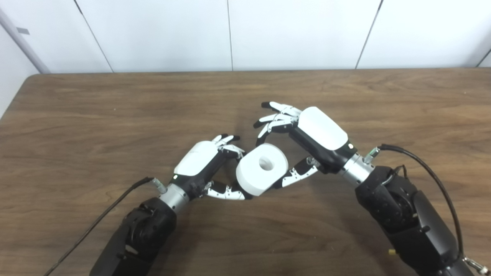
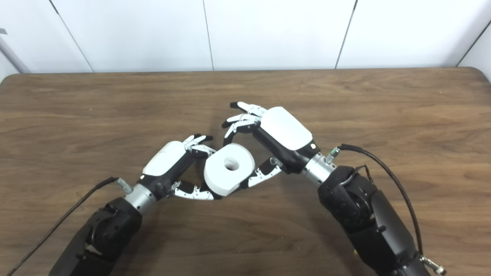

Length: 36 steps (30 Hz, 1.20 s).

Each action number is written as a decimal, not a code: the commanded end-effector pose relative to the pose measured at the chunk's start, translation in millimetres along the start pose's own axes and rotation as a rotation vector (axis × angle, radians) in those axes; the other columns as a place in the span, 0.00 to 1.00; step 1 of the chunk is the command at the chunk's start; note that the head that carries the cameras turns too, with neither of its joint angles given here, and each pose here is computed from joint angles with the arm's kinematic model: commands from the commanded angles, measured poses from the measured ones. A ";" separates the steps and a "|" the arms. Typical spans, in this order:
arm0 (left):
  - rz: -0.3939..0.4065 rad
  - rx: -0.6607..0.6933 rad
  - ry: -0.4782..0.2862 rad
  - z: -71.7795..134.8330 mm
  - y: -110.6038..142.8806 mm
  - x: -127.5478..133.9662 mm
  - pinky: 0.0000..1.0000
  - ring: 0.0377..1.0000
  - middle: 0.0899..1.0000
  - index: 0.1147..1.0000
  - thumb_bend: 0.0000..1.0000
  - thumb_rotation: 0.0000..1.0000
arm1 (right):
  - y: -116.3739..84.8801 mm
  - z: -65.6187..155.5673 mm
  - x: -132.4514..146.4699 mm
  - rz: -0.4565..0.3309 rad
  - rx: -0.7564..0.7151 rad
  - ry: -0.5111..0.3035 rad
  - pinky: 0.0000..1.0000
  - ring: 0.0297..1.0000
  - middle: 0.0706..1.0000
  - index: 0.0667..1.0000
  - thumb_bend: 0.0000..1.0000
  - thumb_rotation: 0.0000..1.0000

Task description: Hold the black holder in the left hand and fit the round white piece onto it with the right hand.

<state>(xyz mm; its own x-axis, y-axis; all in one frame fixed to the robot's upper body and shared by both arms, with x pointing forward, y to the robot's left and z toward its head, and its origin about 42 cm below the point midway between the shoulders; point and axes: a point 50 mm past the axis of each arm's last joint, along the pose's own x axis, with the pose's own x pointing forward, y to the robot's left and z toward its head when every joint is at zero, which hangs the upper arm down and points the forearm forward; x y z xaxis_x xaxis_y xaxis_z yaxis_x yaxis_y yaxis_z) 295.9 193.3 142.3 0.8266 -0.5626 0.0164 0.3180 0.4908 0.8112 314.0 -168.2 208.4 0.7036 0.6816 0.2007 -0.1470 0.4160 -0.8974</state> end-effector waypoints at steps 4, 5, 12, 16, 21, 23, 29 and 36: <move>0.005 0.017 -0.045 11.0 3.8 2.0 1.00 0.94 0.69 0.41 0.52 0.05 | -2.5 1.5 4.0 0.071 -0.012 0.018 0.89 0.92 0.74 0.44 0.52 0.13; 0.005 0.018 -0.044 10.8 3.6 2.2 1.00 0.94 0.69 0.41 0.52 0.05 | -4.4 2.4 4.6 0.075 -0.009 0.021 0.89 0.92 0.74 0.44 0.52 0.13; 0.005 0.014 -0.046 9.9 2.4 3.7 1.00 0.94 0.69 0.42 0.52 0.05 | -24.0 9.4 7.0 0.090 0.022 0.023 0.90 0.92 0.73 0.44 0.52 0.13; 0.003 0.015 -0.045 10.0 2.6 4.4 1.00 0.94 0.69 0.42 0.52 0.05 | -36.4 12.9 8.0 0.092 0.001 0.018 0.89 0.91 0.73 0.44 0.52 0.13; 0.004 0.015 -0.048 10.8 2.1 5.1 1.00 0.94 0.69 0.42 0.52 0.05 | -50.5 13.4 9.4 0.098 -0.036 0.018 0.89 0.91 0.73 0.44 0.52 0.13; 0.006 0.013 -0.051 11.4 2.1 5.5 1.00 0.94 0.69 0.42 0.52 0.05 | -54.2 13.8 9.8 0.102 -0.044 0.011 0.89 0.91 0.73 0.44 0.52 0.13; 0.004 0.006 -0.048 13.9 1.2 6.8 1.00 0.94 0.69 0.42 0.52 0.05 | -61.6 16.3 11.8 0.110 -0.057 -0.005 0.90 0.91 0.73 0.44 0.52 0.13; 0.007 0.000 -0.047 15.3 0.2 7.4 1.00 0.95 0.69 0.42 0.52 0.05 | -60.0 18.1 12.1 0.110 -0.084 -0.024 0.89 0.90 0.73 0.44 0.52 0.13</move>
<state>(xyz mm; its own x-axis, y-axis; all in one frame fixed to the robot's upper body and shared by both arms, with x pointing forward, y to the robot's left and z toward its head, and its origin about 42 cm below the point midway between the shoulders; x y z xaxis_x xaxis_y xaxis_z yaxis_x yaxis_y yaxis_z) 295.3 185.0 142.1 0.8225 -0.5682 0.0256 0.3237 0.5046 0.8004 318.3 -175.5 249.2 0.6980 0.7156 0.0275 -0.2501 0.2796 -0.9270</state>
